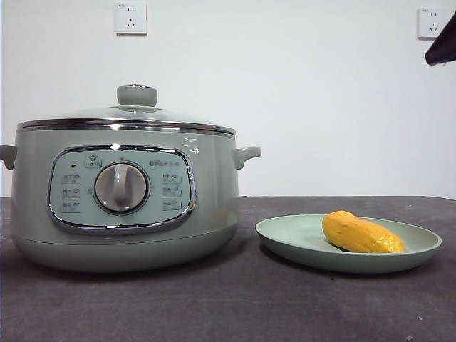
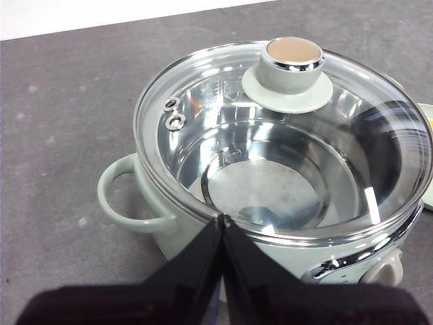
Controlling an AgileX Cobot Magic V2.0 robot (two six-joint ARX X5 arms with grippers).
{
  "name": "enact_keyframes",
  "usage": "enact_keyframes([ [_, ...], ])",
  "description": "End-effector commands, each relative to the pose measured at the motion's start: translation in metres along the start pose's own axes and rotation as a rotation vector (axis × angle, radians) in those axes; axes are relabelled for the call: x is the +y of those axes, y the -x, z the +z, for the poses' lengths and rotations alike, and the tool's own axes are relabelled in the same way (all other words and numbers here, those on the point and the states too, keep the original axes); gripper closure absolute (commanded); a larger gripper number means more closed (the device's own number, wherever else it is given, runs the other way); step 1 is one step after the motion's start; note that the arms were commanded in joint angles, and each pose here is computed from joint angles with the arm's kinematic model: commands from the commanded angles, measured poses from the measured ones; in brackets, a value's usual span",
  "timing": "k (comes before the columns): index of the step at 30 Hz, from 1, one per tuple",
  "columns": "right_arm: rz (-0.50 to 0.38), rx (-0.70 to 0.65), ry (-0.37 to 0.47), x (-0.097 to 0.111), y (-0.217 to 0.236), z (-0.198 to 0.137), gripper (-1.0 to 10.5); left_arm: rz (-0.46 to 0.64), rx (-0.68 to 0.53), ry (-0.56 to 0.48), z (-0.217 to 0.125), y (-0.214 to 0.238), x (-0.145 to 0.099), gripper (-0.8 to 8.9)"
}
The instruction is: Take the corn out from the steamer,put the corn on the plate,close the lid
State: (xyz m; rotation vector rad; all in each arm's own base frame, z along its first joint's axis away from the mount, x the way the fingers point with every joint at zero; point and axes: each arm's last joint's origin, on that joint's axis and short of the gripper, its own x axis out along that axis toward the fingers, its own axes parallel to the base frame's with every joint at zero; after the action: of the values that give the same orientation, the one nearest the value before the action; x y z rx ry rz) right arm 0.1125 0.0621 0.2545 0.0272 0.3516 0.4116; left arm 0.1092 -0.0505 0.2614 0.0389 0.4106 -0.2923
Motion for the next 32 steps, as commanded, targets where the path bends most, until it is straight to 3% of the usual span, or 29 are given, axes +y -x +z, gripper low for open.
enact_keyframes([
  [1, 0.000, 0.007, -0.008, 0.000, -0.001, -0.002, 9.5, -0.001, -0.003, 0.010, -0.001, 0.000, 0.000, 8.17],
  [9, -0.004, 0.042, -0.005, -0.001, 0.000, -0.005, 9.5, 0.030, -0.069, -0.056, -0.005, 0.025, 0.006, 8.17],
  [15, -0.006, 0.048, -0.004, -0.001, 0.000, -0.006, 9.5, 0.163, -0.314, 0.018, -0.009, 0.066, 0.021, 8.17],
  [18, -0.005, 0.050, -0.004, -0.001, 0.000, -0.006, 9.5, 0.266, -0.375, 0.025, -0.014, 0.069, 0.026, 8.17],
  [21, -0.006, 0.051, -0.004, -0.001, 0.000, -0.006, 9.5, 0.333, -0.359, 0.025, -0.028, 0.057, 0.032, 8.17],
  [32, -0.006, 0.051, -0.004, -0.001, 0.000, -0.006, 9.5, 0.295, -0.266, 0.065, -0.100, -0.014, 0.046, 8.17],
])
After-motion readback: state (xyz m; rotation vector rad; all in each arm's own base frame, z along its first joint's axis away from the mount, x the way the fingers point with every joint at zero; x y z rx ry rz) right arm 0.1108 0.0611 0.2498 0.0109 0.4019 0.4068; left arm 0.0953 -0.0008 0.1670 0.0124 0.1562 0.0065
